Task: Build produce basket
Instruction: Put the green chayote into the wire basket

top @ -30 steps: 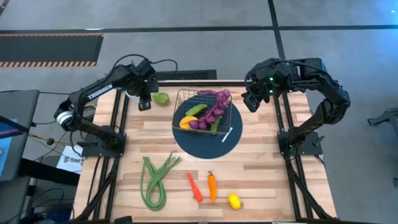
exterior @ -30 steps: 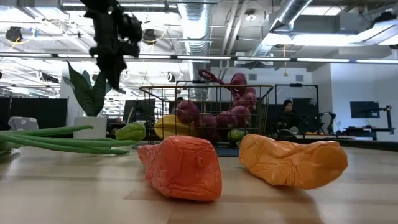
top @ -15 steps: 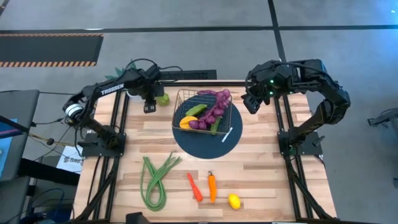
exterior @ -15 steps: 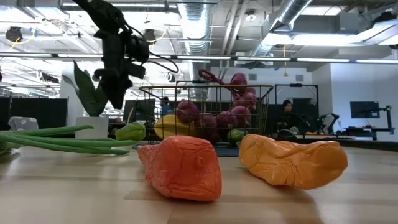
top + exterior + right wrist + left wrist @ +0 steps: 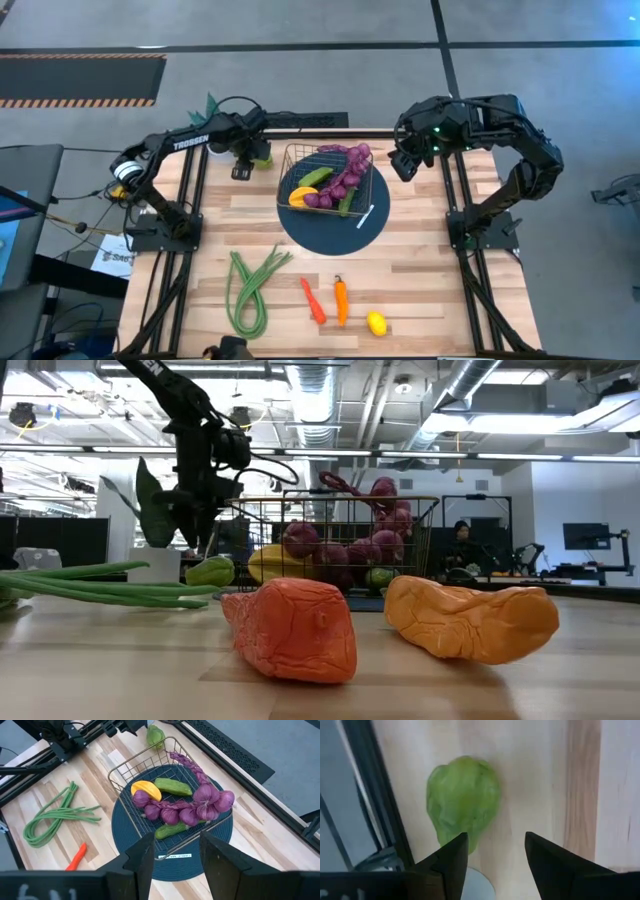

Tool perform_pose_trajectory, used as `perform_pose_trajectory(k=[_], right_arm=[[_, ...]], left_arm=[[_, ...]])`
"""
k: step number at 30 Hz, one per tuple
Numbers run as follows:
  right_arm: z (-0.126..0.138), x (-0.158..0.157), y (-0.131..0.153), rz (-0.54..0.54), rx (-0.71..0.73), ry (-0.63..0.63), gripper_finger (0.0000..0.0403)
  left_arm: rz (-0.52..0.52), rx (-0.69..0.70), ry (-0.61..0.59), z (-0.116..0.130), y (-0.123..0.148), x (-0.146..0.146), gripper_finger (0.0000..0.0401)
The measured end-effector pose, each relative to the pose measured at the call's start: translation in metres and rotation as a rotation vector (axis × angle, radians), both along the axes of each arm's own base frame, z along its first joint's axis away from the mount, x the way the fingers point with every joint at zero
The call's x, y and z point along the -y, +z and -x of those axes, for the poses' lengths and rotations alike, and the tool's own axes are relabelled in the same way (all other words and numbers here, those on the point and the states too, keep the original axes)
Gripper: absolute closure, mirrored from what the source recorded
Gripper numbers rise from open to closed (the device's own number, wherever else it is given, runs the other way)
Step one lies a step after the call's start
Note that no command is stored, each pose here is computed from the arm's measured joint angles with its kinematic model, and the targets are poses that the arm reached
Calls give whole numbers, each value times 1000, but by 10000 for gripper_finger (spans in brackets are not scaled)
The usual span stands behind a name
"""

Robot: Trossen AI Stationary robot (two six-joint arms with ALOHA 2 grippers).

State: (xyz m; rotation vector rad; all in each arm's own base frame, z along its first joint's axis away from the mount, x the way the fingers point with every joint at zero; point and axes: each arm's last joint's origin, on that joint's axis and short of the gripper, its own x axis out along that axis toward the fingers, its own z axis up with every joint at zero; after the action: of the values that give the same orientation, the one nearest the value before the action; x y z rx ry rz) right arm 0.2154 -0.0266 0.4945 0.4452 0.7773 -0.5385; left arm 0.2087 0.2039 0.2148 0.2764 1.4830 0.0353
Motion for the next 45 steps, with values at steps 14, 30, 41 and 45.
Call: perform_pose_trajectory(k=[14, 30, 41, 45], right_arm=[[0, 0, 0, 4, -2, 7, 232], [0, 0, 0, 6, -3, 9, 234], [0, 0, 0, 3, -2, 7, 233], [0, 0, 0, 4, -2, 7, 233]], left_arm=[[-111, -32, -134, -26, 0, 20, 218], [4, 190, 119, 10, 42, 26, 218], [221, 415, 127, 30, 75, 55, 218], [282, 473, 128, 32, 81, 62, 218]])
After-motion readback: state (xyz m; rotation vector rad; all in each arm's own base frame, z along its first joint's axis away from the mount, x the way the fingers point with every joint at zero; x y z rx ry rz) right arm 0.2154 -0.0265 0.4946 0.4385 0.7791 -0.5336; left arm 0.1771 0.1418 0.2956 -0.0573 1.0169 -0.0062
